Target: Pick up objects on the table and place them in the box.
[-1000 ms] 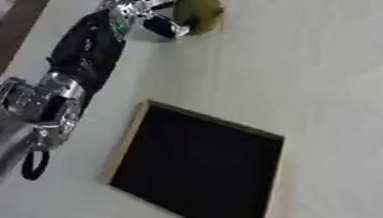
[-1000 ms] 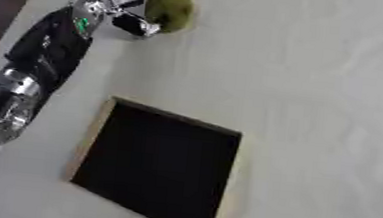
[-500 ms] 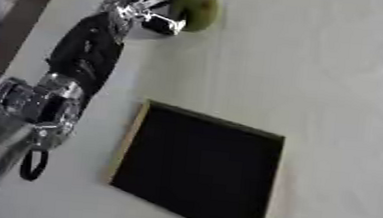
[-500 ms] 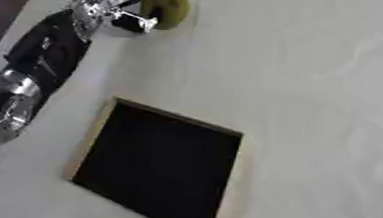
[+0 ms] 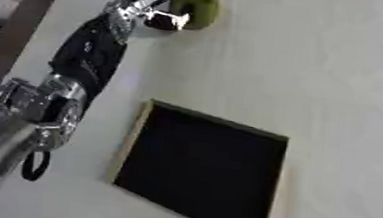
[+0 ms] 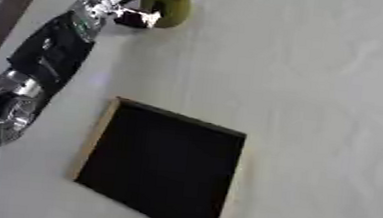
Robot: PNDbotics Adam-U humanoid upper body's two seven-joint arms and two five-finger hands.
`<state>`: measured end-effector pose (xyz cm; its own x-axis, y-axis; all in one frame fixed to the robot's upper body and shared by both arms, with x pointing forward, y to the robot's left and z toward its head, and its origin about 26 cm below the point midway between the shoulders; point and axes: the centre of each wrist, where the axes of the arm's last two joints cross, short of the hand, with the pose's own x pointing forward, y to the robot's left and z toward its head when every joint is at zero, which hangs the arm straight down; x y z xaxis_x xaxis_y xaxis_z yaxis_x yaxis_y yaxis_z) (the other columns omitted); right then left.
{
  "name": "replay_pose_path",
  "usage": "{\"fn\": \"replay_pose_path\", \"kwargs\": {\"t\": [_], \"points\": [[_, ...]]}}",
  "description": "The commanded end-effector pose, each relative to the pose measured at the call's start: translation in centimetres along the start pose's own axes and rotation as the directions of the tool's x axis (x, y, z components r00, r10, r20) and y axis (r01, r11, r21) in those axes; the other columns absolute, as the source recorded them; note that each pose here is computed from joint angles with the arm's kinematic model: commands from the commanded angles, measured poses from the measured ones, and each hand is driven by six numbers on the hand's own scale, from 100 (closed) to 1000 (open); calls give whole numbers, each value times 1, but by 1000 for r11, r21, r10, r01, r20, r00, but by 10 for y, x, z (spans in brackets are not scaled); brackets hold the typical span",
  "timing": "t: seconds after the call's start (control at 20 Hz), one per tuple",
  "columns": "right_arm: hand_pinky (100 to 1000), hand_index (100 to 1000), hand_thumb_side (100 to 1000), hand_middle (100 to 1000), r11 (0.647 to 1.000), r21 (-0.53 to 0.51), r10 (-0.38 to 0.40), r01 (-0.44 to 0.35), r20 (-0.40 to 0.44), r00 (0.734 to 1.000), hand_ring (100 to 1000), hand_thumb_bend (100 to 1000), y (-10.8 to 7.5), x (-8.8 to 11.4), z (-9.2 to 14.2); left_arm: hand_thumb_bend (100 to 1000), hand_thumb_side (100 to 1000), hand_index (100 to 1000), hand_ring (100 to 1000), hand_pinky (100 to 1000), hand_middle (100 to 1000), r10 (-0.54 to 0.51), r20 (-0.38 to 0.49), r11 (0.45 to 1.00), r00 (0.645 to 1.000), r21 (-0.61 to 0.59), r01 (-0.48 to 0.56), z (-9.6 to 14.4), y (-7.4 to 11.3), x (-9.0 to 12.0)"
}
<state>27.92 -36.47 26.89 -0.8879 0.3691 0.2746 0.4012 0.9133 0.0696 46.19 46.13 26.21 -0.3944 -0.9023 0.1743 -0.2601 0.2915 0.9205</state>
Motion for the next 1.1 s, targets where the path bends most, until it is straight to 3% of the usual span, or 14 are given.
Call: {"fn": "replay_pose_path", "kwargs": {"t": [0.05,0.4,0.75,1.1], "points": [[828,789,319,692,1000,1,10,-10,32,999,806,100,-2,5,-7,100,102,517,451,628,535,-25,-12,999,1000,24,25,6,14,-6],[827,788,320,691,1000,-7,17,-17,28,999,805,100,-4,5,-5,108,100,499,418,594,515,-52,18,995,998,82,51,2,25,-1],[827,787,322,690,999,-10,31,-31,22,999,804,100,-6,5,-3,294,100,511,416,603,525,-157,96,981,983,133,143,-3,37,10],[827,787,319,691,999,-9,41,-41,20,999,804,100,-8,4,-1,278,100,511,396,596,525,-197,171,969,965,182,166,-11,46,21]]}}
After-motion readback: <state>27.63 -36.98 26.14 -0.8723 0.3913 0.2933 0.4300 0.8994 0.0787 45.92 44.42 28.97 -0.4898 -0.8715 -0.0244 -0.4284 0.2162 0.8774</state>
